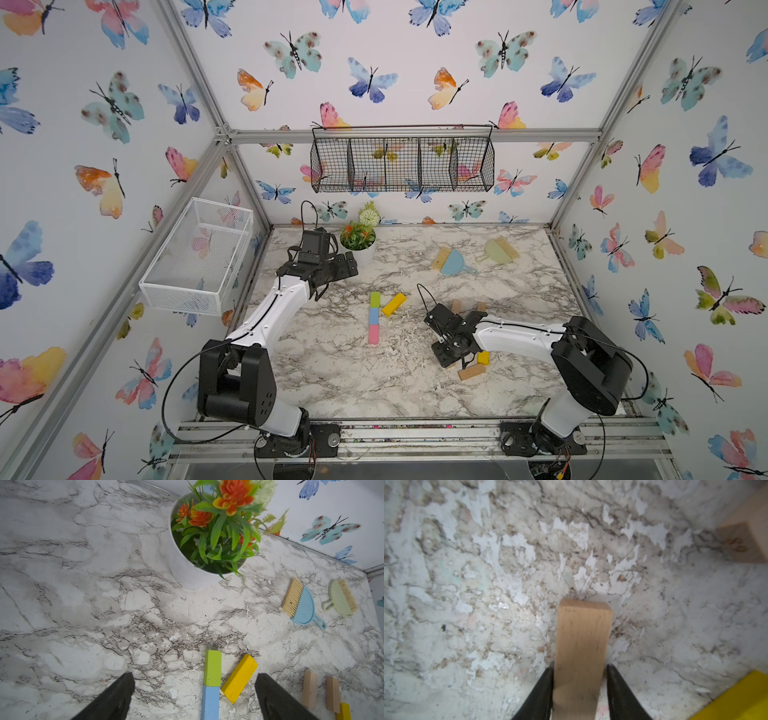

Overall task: Assemble the letter k with building blocks
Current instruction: Pick up the building block from the center of the board, then assemble the building block at the center of the board.

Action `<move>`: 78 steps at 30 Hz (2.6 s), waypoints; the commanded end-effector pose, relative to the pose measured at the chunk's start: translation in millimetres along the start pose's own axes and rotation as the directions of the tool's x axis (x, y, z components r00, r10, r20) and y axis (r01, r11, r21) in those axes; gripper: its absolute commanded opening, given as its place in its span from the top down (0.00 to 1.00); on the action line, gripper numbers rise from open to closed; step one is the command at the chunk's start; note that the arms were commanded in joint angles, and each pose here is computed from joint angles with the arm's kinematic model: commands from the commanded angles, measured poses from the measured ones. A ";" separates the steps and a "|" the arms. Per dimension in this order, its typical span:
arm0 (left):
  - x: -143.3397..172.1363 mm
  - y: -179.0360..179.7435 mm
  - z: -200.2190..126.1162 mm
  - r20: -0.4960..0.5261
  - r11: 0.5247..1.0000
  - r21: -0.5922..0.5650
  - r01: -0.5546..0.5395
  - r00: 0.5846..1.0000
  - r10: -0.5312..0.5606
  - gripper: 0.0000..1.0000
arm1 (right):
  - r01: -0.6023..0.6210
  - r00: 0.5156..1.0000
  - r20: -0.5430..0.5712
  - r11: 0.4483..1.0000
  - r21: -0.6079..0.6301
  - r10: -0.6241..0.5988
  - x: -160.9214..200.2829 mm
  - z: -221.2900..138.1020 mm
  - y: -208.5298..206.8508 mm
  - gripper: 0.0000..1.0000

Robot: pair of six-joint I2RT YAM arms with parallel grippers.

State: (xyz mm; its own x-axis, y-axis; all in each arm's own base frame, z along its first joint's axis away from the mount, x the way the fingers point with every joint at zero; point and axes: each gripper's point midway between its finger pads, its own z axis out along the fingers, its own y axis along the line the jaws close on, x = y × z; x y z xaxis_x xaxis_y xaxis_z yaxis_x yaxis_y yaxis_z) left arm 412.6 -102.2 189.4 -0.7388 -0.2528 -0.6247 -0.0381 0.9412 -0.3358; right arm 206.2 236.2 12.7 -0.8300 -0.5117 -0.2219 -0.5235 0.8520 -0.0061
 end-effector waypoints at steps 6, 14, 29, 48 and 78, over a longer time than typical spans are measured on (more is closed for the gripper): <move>-5.6 -1.1 -7.5 0.021 1.000 0.006 0.009 1.000 -0.009 0.06 | 0.043 0.999 -0.010 0.999 -0.020 -0.044 3.9 2.4 4.7 0.92; -5.3 17.3 -1.3 0.002 0.996 -0.012 0.085 0.996 -0.085 0.06 | 0.192 0.979 0.084 0.978 -0.086 -0.185 -41.4 -14.3 28.6 0.98; -7.8 39.3 -3.7 0.020 0.986 -0.087 0.139 0.990 -0.138 0.02 | 0.319 0.943 0.132 0.940 -0.118 -0.304 -86.5 -13.8 62.9 0.99; -2.3 36.4 3.5 -0.013 0.988 -0.068 0.137 0.990 -0.139 0.02 | 0.337 0.940 0.069 0.942 -0.007 -0.335 -106.5 12.2 75.3 0.97; -1.8 51.3 2.4 0.005 0.976 -0.151 0.158 0.987 -0.159 0.02 | 0.347 0.937 0.046 0.938 -0.005 -0.346 -125.5 28.5 87.9 0.96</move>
State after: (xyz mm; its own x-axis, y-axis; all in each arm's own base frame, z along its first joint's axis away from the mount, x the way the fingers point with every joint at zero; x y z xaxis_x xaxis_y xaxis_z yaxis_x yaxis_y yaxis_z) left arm 416.1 -59.0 179.2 -0.7091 -0.3973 -0.5825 -0.2280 0.9109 -0.3438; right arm 272.6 376.8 19.7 -0.5854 -0.7627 -0.2748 -0.7767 0.6248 -0.0798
